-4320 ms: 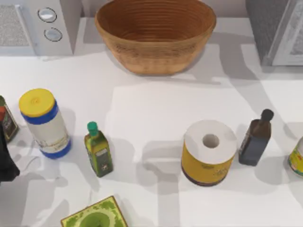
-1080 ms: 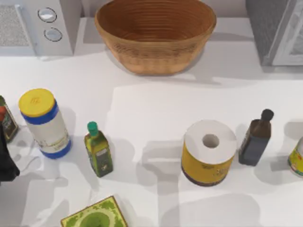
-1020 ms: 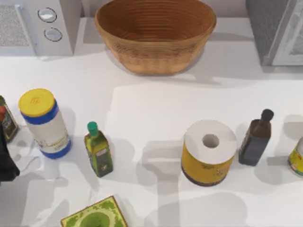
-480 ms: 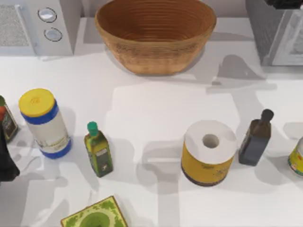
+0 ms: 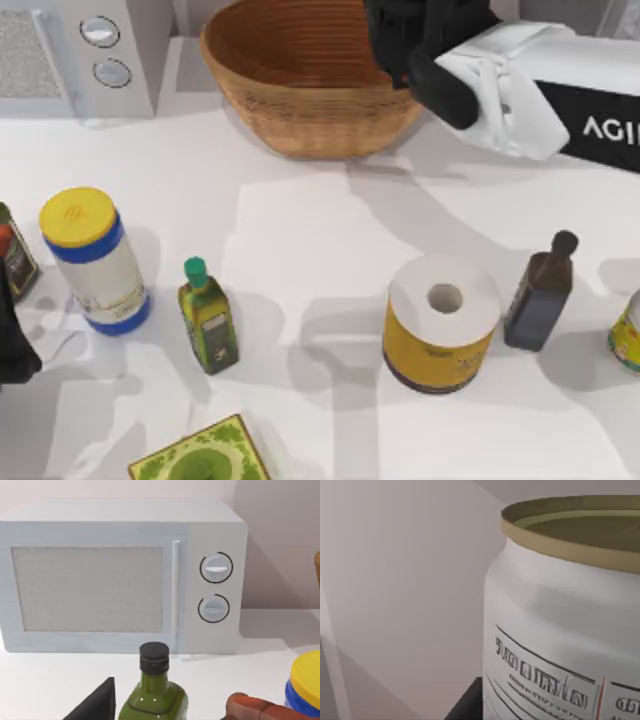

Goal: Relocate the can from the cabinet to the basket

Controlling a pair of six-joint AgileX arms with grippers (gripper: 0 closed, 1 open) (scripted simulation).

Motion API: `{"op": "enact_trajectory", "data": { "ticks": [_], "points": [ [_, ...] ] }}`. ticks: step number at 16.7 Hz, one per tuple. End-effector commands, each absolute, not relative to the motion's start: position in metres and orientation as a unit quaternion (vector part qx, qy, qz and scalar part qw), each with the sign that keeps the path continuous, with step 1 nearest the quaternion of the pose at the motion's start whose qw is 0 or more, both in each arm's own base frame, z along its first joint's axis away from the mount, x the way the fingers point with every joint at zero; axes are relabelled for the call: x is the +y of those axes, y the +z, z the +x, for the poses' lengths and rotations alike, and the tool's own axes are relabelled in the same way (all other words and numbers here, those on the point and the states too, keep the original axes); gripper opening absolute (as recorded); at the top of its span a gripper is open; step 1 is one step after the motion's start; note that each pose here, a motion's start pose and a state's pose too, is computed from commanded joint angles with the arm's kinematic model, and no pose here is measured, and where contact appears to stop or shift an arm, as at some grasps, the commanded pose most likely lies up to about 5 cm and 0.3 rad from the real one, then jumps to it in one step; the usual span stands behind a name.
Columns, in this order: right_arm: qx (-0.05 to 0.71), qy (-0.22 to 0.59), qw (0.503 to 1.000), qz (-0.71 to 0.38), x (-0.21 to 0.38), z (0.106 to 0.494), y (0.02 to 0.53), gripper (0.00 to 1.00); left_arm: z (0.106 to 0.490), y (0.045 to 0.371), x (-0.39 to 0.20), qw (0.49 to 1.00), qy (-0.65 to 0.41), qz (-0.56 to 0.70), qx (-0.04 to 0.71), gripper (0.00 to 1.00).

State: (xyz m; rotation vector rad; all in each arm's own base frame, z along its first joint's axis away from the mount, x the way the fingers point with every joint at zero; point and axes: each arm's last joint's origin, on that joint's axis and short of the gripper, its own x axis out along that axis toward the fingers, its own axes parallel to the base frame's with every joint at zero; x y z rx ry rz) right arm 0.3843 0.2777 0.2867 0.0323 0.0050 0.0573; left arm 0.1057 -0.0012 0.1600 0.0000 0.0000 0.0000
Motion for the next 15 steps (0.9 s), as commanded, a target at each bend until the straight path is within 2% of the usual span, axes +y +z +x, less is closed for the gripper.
{"op": "enact_trajectory", "data": {
  "ticks": [5,15],
  "points": [
    [0.002,0.004,1.0,0.002,0.318,0.419,0.238,0.0,0.106,0.16,-0.001,1.0,0.0,0.0,0.0,1.0],
    [0.003,0.001,1.0,-0.001,0.321,0.434,0.225,0.0,0.106,0.16,-0.001,1.0,0.0,0.0,0.0,1.0]
  ]
}}
